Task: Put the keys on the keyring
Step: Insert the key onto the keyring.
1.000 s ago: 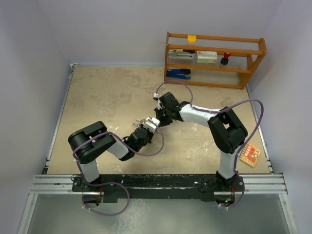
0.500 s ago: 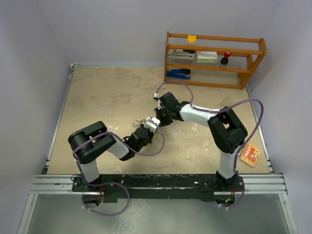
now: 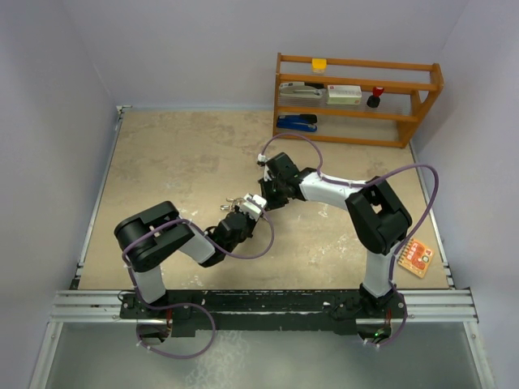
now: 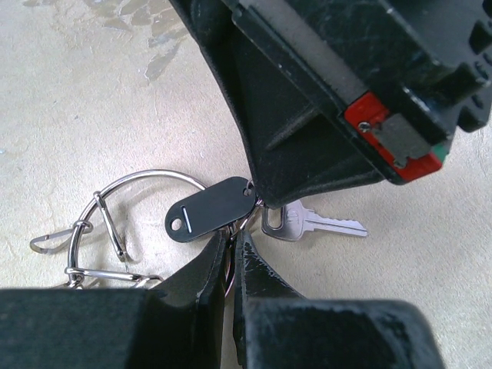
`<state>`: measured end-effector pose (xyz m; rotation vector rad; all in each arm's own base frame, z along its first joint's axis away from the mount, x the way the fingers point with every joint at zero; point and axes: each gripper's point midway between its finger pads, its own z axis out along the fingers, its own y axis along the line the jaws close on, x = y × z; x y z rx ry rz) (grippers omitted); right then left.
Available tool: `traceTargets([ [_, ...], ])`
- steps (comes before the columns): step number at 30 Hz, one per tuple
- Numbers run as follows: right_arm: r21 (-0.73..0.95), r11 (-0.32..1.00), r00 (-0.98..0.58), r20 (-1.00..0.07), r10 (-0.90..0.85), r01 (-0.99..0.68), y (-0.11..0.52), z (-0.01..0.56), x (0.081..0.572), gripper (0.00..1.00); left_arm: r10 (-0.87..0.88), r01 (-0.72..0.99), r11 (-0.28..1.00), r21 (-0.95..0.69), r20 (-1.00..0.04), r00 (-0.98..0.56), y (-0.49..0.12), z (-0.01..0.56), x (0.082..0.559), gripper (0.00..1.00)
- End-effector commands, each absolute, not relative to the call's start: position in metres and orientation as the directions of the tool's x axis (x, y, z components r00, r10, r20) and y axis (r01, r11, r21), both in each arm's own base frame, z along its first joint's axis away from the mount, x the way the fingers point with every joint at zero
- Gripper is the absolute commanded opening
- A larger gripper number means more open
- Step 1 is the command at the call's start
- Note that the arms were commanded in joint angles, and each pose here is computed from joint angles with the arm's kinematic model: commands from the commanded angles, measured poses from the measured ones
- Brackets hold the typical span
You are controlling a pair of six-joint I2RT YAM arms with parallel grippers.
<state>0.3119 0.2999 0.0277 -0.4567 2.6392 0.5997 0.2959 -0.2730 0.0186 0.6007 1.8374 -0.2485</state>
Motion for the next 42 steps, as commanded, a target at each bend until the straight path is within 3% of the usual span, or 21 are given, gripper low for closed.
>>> traceTargets([
  [1, 0.251, 0.909, -0.886, -0.415, -0.208, -0.331, 0.274, 0.008, 0.324, 0.00, 0.353, 0.510, 0.845, 0.158, -0.882, -0.312, -0.258, -0.010, 0.286, 0.00],
  [23, 0.246, 0.922, -0.890, -0.421, -0.175, -0.298, 0.260, 0.015, 0.348, 0.00, 0.406, 0.543, 0.816, 0.200, -0.866, -0.291, -0.254, -0.018, 0.281, 0.00],
  [42, 0.224, 0.926, -0.902, -0.380, -0.205, -0.304, 0.259, 0.019, 0.364, 0.00, 0.553, 0.633, 0.696, 0.338, -0.815, -0.173, -0.265, -0.026, 0.269, 0.00],
])
